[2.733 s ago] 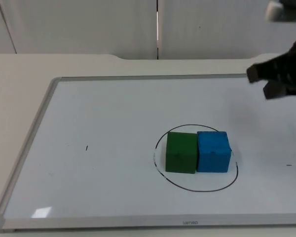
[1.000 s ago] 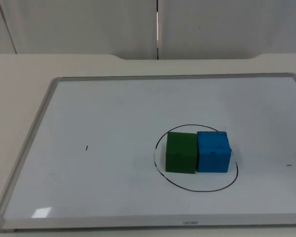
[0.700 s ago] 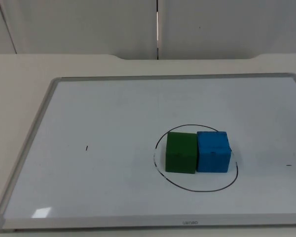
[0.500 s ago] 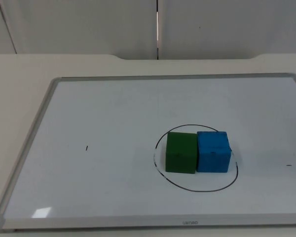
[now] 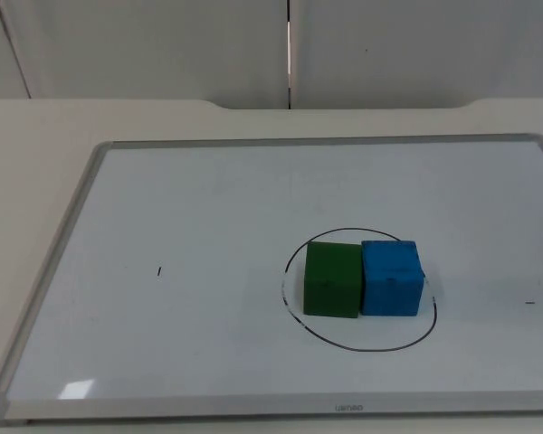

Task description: Push the two cubes into the marked area.

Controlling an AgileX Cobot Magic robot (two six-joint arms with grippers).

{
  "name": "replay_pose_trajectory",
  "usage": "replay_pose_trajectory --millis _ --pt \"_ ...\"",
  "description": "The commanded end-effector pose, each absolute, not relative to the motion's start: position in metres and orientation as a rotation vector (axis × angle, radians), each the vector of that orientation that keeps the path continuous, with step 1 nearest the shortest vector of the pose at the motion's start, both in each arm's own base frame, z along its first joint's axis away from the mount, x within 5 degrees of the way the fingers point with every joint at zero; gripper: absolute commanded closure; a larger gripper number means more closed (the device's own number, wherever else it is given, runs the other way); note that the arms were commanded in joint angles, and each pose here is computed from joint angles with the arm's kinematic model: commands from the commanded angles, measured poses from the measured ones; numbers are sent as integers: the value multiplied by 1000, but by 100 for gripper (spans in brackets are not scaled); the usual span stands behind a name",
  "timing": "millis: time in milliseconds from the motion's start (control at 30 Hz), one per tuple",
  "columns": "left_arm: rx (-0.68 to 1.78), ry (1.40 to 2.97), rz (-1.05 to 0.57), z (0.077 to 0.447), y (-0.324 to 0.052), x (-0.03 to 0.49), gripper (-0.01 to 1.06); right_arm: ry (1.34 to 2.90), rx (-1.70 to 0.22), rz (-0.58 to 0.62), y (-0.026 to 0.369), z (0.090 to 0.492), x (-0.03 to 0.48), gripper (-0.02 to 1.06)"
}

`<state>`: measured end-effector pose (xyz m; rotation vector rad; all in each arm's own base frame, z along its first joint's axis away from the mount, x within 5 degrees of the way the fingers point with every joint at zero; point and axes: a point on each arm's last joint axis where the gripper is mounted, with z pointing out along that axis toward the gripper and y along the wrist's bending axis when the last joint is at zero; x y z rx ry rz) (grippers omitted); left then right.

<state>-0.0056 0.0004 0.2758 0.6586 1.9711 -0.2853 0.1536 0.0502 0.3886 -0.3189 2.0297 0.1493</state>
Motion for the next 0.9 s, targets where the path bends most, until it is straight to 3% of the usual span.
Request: replay_pose_trajectory --millis 0,433,867 --pt "652 1971 -288 275 0 -6 105 2040 -350 123 48 388 150 104" --pt "652 1971 -288 275 0 -6 105 1943 -350 127 30 379 100 104" --pt "652 1971 -288 275 0 -6 105 2033 -316 162 15 346 57 104"
